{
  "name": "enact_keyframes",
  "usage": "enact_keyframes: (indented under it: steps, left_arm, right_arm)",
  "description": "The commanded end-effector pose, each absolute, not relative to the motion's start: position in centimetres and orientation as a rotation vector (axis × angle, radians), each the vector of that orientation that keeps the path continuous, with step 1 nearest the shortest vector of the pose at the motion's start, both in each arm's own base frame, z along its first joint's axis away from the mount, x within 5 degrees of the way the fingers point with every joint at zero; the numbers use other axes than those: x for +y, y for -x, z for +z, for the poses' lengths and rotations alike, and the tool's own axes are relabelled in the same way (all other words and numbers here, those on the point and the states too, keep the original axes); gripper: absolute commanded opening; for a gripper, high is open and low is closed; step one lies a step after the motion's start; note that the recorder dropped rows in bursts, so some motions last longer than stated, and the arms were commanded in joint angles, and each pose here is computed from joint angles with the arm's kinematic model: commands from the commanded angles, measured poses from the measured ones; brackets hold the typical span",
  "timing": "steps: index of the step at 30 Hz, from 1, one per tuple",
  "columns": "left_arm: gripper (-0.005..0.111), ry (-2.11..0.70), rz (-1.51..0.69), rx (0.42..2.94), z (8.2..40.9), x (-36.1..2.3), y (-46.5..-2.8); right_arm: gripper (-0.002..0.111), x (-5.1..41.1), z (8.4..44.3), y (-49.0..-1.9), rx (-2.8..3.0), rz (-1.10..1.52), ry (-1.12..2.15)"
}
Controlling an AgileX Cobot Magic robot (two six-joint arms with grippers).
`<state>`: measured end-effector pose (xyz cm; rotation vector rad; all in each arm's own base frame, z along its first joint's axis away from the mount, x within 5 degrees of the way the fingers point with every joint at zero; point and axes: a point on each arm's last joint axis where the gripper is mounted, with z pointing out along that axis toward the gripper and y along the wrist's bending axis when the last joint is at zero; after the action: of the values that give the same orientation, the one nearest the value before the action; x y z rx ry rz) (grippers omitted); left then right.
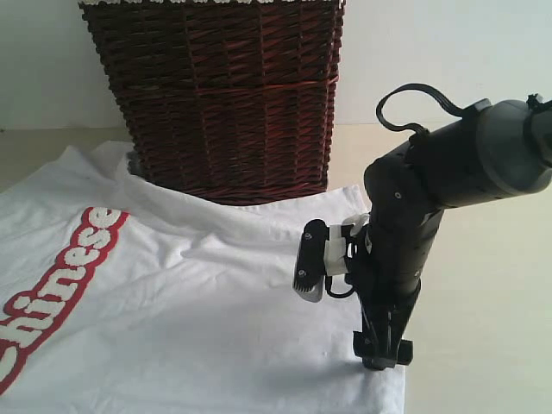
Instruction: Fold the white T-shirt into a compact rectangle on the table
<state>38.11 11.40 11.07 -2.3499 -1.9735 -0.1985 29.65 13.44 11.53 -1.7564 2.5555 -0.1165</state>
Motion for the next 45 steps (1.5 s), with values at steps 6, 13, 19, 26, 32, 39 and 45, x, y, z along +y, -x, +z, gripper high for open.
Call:
enact_keyframes:
  steps: [6,13,19,26,32,39,45]
  left_arm:
    - [0.104,2.362,-0.229,-1.971,10.6,11.5,-38.4]
    - [0.104,2.362,-0.229,-1.971,10.6,11.5,-38.4]
    - [0.104,2.362,-0.229,-1.971,10.6,11.5,-38.4]
    - [0.104,2.362,-0.229,-1.971,10.6,11.5,-38.4]
    - [0.104,2.362,-0.229,-1.971,10.6,11.5,-38.4]
    - [0.104,2.362,-0.229,-1.971,10.6,11.5,-38.4]
    - [0.104,2.362,-0.229,-1.971,10.6,11.5,-38.4]
  right_arm:
    - [0.105,13.1,10.2,-29.3,2.578,-0.117,1.781]
    - [0.105,13.1,10.2,-29.3,2.577,-0.118,1.783]
    - [0.104,13.1,10.2,-29.3,2.577,-0.117,1.781]
    - [0.073,12.9,9.1,-29.4,2.570,-0.157,1.852]
    - [0.017,12.8,8.3,-29.2,2.593,-0.151,1.870]
    - [0.000,12.8,10.6,-29.4,2.559,-0.167,1.818]
    - [0.000,12.9,12.2,-29.5,2.506,-0.179,1.778]
